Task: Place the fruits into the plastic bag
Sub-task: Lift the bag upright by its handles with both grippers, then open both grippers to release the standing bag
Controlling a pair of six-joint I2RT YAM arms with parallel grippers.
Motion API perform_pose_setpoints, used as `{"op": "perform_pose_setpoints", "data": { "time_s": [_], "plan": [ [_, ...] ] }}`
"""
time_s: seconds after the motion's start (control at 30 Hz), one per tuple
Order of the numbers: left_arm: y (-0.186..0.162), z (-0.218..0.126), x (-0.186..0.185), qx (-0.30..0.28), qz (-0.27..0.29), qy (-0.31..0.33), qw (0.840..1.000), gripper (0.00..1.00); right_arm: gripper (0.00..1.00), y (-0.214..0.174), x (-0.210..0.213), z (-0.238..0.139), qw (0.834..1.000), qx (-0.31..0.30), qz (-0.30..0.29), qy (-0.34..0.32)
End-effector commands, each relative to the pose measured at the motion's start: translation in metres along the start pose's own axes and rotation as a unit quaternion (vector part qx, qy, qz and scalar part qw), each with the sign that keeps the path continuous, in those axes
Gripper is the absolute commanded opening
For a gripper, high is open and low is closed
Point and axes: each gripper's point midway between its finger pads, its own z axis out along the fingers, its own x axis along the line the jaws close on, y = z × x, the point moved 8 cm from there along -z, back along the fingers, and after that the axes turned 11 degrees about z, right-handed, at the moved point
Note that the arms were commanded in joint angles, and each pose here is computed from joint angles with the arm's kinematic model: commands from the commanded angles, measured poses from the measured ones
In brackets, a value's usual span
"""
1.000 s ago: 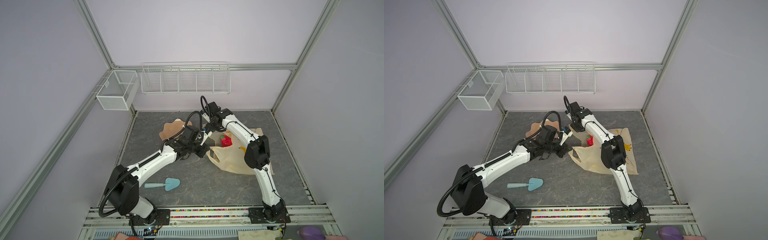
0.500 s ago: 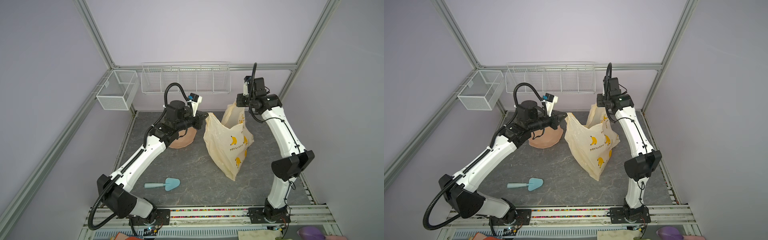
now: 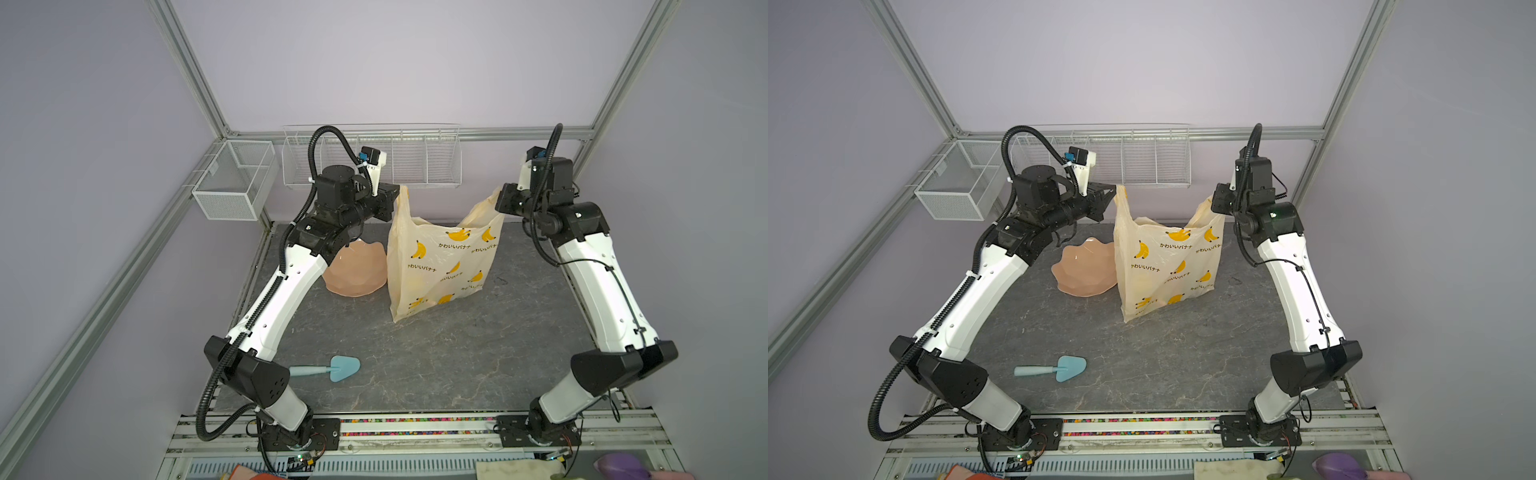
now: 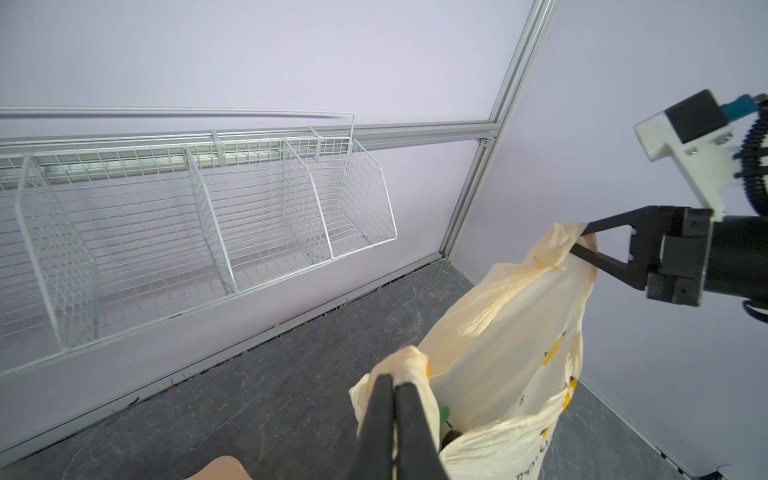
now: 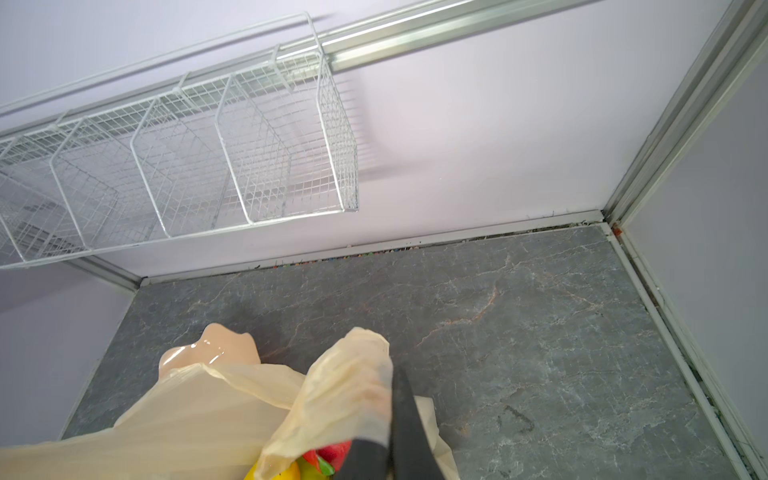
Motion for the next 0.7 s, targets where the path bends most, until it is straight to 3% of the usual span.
{"op": "perform_pose_setpoints", "data": {
  "time_s": [0.0,0.3,0.43,0.53,0.6,0.67],
  "plan": [
    [0.008,0.000,0.010,-0.006,0.024,0.015,1.000,0.00,0.07,0.015,0.003,-0.010,0.998,-0.053,0.029,0.034],
    [-0.032,0.004,0.016,0.020,0.030,0.032,0.999,0.00,0.07,-0.025,-0.012,-0.001,0.997,-0.003,0.066,0.044],
    [-0.023,-0.006,0.007,-0.018,0.022,0.001,1.000,0.00,0.17,-0.028,-0.013,-0.005,0.997,0.007,0.065,0.043],
    [-0.010,-0.016,0.000,-0.039,0.011,-0.019,0.999,0.14,0.33,-0.025,-0.012,-0.009,0.997,0.007,0.060,0.042],
    [-0.004,-0.025,-0.003,-0.048,0.006,-0.023,0.999,0.42,0.48,-0.025,-0.013,-0.012,0.998,0.010,0.055,0.040],
    [0.000,-0.035,-0.006,-0.058,0.001,-0.021,0.998,0.60,0.58,-0.024,-0.014,-0.014,0.998,0.013,0.050,0.038]
  ]
}}
